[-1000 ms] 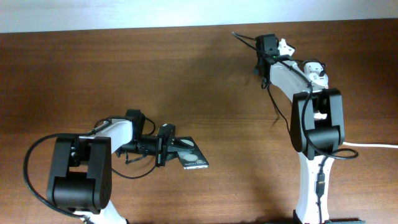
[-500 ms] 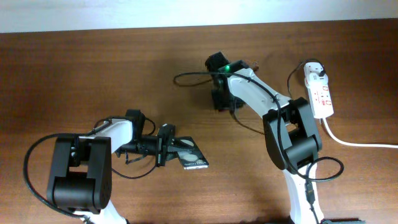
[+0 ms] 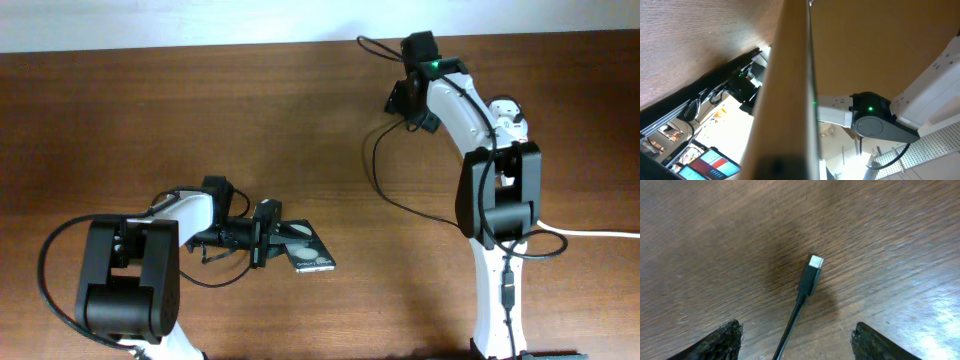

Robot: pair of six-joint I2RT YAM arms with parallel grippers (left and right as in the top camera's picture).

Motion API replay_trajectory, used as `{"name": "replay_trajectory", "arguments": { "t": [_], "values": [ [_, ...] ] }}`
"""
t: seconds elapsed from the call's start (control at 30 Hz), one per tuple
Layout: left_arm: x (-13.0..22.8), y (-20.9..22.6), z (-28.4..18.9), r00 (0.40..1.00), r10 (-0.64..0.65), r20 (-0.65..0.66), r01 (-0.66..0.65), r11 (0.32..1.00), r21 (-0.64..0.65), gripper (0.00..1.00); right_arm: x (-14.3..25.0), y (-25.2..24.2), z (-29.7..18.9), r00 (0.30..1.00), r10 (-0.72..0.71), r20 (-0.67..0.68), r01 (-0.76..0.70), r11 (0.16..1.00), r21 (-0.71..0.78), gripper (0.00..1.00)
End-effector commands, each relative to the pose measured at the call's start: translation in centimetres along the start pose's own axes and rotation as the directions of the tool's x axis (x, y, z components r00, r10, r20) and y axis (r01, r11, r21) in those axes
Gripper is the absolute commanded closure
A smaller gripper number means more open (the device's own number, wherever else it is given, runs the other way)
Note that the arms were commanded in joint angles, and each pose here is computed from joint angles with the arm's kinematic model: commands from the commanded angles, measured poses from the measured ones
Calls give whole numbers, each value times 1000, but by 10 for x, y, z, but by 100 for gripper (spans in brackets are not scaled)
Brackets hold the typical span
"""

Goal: Plug charger to phone and switch on socket
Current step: 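Move the right gripper to the power strip and grasp the black cable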

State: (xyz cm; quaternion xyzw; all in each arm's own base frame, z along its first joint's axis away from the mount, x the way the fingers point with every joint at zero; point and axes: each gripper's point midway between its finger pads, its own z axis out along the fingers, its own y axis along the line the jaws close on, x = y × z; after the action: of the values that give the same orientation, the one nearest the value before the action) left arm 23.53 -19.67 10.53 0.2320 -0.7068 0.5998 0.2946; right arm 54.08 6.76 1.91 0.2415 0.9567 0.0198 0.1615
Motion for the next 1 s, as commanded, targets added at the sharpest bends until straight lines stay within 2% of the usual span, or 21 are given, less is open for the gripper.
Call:
{"name": "replay_trajectory", "arguments": {
  "t": [0.0, 0.07, 0.13, 0.2, 0.23, 0.3, 0.33, 0.37, 0.4, 0.47, 0.5, 0.57, 0.6, 0.7, 0.93, 0.97],
  "values": [
    [3, -10, -1, 1000, 16, -12, -16, 999, 32, 100, 9, 1, 20, 1000, -10, -20, 10, 1000, 21, 33],
    [3, -10, -1, 1000, 16, -12, -16, 999, 32, 100, 18, 5, 28, 999, -26, -42, 27, 999, 20, 56],
    [3, -10, -1, 1000, 16, -12, -16, 999, 32, 100, 28, 18, 27, 986, -159, -52, 160, 987, 1, 83],
    [3, -10, -1, 1000, 16, -12, -16, 999, 32, 100, 51, 19, 24, 941, -317, -117, 320, 947, 11, 95],
    [3, -10, -1, 1000, 16, -12, -16, 999, 32, 100, 64, 18, 22, 910, -381, -161, 387, 922, 5, 96],
    [3, -10, -1, 1000, 16, -12, -16, 999, 32, 100, 104, 17, 12, 731, -620, -286, 604, 782, -153, 96],
    [3, -10, -1, 1000, 16, -12, -16, 999, 32, 100, 113, 7, 9, 679, -657, -328, 644, 747, -164, 85],
    [3, -10, -1, 1000, 16, -12, -16, 999, 32, 100, 112, 5, 9, 679, -655, -330, 646, 747, -154, 74],
    [3, -10, -1, 1000, 16, -12, -16, 999, 32, 100, 111, 6, 9, 681, -656, -326, 647, 747, -151, 53],
    [3, -10, -1, 1000, 16, -12, -16, 999, 32, 100, 107, 9, 11, 704, -638, -310, 629, 764, -144, 45],
    [3, -10, -1, 1000, 16, -12, -16, 999, 32, 100, 106, 11, 12, 737, -602, -308, 595, 794, -127, 46],
    [3, -10, -1, 1000, 16, -12, -16, 999, 32, 100, 111, 6, 10, 783, -518, -345, 522, 848, -91, 54],
    [3, -10, -1, 1000, 16, -12, -16, 999, 32, 100, 114, 2, 8, 799, -475, -369, 486, 871, -69, 60],
    [3, -10, -1, 1000, 16, -12, -16, 999, 32, 100, 116, -5, 6, 825, -407, -392, 436, 900, -15, 67],
    [3, -10, -1, 1000, 16, -12, -16, 999, 32, 100, 102, 3, 12, 849, -417, -325, 438, 899, -9, 69],
    [3, -10, -1, 1000, 16, -12, -16, 999, 32, 100, 101, 4, 12, 851, -417, -319, 437, 899, -11, 72]
  ]
}}
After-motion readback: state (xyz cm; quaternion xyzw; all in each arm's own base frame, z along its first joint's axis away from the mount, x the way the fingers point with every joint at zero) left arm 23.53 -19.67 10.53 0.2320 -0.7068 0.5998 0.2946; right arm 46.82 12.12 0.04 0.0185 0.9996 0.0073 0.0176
